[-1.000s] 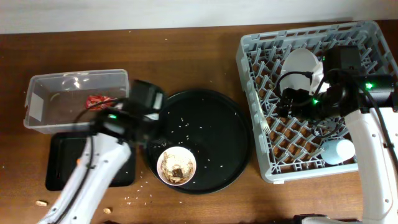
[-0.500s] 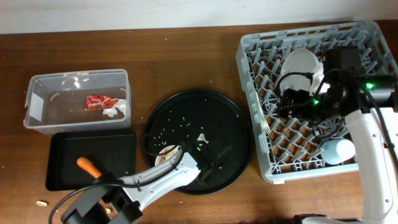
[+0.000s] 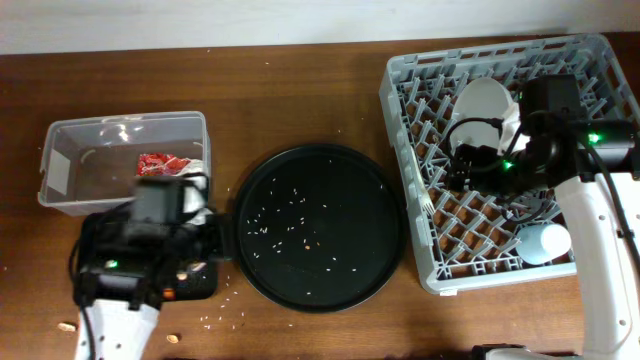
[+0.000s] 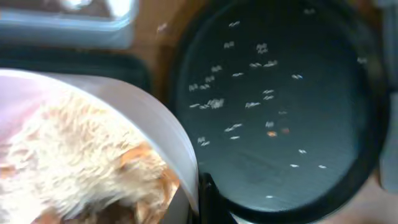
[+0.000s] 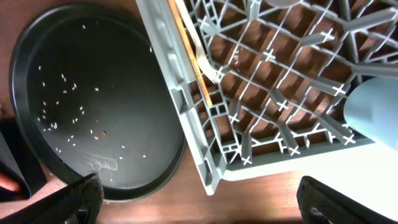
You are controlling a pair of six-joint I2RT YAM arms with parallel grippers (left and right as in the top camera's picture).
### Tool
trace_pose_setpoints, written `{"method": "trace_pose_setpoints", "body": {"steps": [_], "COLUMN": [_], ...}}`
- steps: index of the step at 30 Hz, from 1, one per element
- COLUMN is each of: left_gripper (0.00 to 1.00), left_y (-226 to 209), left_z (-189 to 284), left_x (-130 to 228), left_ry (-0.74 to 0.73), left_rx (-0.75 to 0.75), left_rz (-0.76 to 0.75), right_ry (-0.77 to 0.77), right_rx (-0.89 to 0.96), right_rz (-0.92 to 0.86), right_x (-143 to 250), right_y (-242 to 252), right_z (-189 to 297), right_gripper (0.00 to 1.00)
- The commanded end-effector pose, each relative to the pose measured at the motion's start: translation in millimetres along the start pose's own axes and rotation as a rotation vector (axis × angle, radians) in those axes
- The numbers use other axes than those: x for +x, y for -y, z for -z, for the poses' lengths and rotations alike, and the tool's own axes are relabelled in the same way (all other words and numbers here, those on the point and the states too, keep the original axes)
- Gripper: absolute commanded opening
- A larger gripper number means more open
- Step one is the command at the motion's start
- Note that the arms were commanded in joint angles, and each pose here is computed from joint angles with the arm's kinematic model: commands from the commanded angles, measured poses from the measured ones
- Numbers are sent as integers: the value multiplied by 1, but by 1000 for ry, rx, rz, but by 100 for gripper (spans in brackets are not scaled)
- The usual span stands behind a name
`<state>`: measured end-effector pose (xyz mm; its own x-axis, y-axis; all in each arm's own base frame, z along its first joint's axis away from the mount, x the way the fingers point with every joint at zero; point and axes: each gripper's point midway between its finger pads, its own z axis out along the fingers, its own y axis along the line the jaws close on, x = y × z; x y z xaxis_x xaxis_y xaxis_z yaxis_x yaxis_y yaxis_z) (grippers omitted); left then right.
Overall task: Sort waste into correct bins and load items into the dishwasher rack
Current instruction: 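Grasp the pink bowl with the left gripper and tip its food onto the black tray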
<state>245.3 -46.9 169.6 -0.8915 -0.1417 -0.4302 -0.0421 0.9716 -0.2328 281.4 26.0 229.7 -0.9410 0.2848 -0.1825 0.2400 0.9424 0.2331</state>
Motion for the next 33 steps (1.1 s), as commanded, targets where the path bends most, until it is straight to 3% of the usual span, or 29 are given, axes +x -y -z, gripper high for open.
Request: {"method": "trace_pose_setpoints", "body": {"steps": [1, 5, 10, 13, 15, 18, 26, 30, 31, 32, 33], "left_gripper": [0, 0, 0, 0, 0, 0, 0, 0, 0, 0, 0], "left_y": [-14, -33, -46, -40, -32, -59, -78, -94, -94, -95, -101], "left_z": [-18, -24, -19, -20, 3, 18, 35, 16, 15, 13, 4], "left_x": [4, 2, 0, -3, -10, -15, -19, -18, -19, -19, -15], "left_ry": [37, 176, 343, 361, 447, 538, 648, 619, 608, 631, 579], "left_rx": [184, 407, 569, 671, 804, 784, 777, 712, 766, 752, 729], "left_rz": [-9, 83, 95, 93, 94, 195, 217, 218, 274, 216, 292], "right_ry": [21, 22, 21, 17, 11, 7, 8, 8, 8, 8, 8], "right_rx": [5, 4, 5, 6, 7, 8, 8, 8, 8, 8, 8], "right_rz": [10, 10, 10, 9, 8, 8, 7, 7, 7, 7, 7], "right_x": [0, 0, 0, 1, 2, 3, 3, 3, 3, 3, 3], "right_y": [2, 2, 2, 2, 2, 3, 3, 3, 3, 3, 3], "right_z": [5, 5, 5, 5, 5, 5, 5, 5, 5, 5, 5], "right_gripper": [99, 99, 99, 99, 99, 99, 99, 99, 99, 99, 99]}}
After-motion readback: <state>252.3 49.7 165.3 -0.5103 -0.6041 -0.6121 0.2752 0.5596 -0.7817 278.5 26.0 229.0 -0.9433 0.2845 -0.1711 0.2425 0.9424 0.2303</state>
